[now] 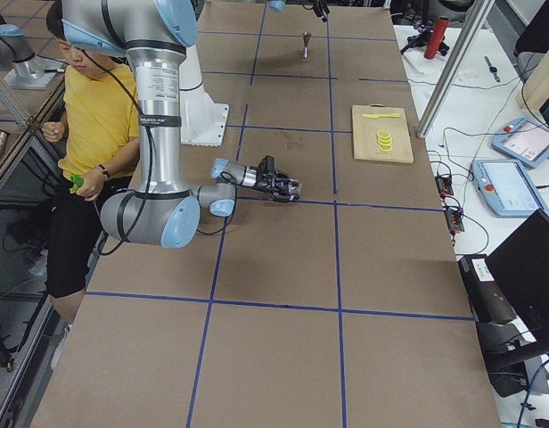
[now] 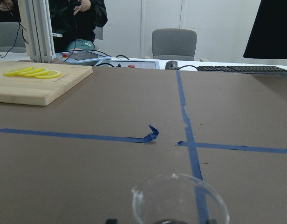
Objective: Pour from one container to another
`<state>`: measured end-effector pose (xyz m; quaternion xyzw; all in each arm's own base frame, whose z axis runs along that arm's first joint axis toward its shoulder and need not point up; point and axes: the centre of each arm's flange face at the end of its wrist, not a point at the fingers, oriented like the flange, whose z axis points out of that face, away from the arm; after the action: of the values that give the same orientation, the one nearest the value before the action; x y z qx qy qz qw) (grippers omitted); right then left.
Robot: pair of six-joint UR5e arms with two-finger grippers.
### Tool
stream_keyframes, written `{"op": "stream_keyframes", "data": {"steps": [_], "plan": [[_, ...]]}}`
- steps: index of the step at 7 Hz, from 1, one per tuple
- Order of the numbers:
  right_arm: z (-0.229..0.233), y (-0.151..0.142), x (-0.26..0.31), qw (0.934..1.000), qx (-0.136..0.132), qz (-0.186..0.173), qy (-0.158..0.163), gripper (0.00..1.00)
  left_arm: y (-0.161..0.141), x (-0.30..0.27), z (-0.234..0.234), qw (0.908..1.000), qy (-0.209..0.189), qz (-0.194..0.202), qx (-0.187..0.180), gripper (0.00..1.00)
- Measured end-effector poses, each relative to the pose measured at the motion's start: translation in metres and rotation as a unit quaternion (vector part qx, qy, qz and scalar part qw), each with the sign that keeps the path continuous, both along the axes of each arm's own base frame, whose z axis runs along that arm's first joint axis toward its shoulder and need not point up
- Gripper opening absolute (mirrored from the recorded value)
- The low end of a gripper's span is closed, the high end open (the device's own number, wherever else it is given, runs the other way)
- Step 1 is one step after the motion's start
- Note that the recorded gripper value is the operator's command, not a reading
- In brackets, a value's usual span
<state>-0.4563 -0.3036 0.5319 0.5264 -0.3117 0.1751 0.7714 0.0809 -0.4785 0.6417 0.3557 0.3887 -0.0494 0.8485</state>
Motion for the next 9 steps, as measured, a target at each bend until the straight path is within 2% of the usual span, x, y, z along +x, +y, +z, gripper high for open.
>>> {"op": "stream_keyframes", "data": {"steps": [4, 9], "plan": [[-0.006, 0.005, 0.002, 1.0, 0.004, 0.0, -0.005, 1.0, 0.0, 0.0, -0.004, 1.0, 0.001, -0.001, 0.003, 1.0], [-0.019, 0.044, 0.041, 0.9997, 0.019, -0.012, -0.013, 1.0, 0.001, -0.001, -0.006, 1.0, 0.002, -0.002, 0.005, 1.0]]}}
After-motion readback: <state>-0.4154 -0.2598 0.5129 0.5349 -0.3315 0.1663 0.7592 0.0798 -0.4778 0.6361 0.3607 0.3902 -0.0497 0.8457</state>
